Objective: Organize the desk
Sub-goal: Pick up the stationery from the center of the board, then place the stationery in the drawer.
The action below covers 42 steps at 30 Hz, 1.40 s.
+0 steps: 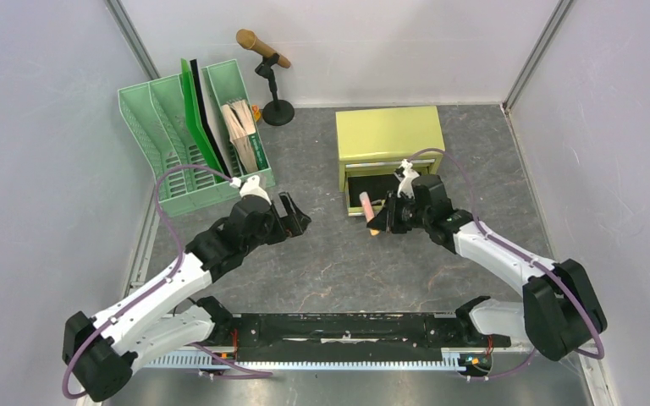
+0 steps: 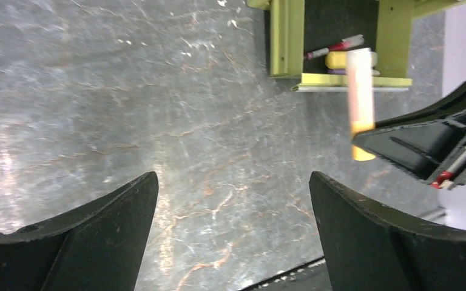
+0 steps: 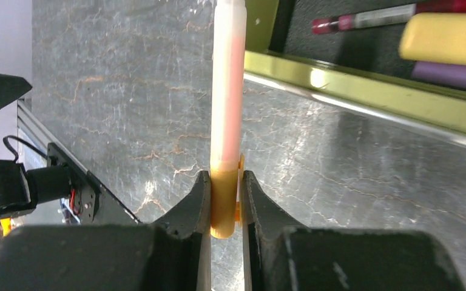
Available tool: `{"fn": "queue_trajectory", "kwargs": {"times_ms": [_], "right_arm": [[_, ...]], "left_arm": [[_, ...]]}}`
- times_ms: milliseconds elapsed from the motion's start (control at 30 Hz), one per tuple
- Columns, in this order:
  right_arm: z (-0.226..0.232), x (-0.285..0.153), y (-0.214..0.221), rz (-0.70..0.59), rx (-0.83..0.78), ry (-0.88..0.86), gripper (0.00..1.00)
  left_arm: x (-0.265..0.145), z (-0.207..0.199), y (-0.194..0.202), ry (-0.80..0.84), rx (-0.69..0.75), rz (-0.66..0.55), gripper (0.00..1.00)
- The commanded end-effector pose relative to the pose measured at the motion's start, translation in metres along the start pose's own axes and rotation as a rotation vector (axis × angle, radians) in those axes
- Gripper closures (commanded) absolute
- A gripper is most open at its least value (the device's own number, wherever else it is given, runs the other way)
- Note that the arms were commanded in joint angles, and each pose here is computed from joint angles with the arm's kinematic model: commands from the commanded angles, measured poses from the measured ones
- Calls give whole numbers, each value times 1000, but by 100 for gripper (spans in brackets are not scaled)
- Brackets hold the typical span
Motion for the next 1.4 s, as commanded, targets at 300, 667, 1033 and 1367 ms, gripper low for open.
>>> {"fn": "queue_trajectory", "kwargs": {"times_ms": [300,667,1033,1367], "right_arm": [[-1,-19,-64,-43,-305,172,100],[-5,-26,-99,-50,-559,348,95],[-2,-12,-117,15,-711,307,95],[-11,-4,-126,25,-676,424,66]], "left_arm": [[-22,39,11,-62,118,-174,0],[-30,50,26,88,46,-331,0],[-37,58,33,142,-63,-424,0],[-36,58,35,122,-84,-394,0]]}}
Point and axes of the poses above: each gripper's point midway between its finger pads, its own x axis out along the fingers, its own z axis along the line the jaws close on, y = z × x, the point moved 9 cm from there along -x, back along the fingers, and after that the axes turned 9 degrees about x, right-handed, at the moved point
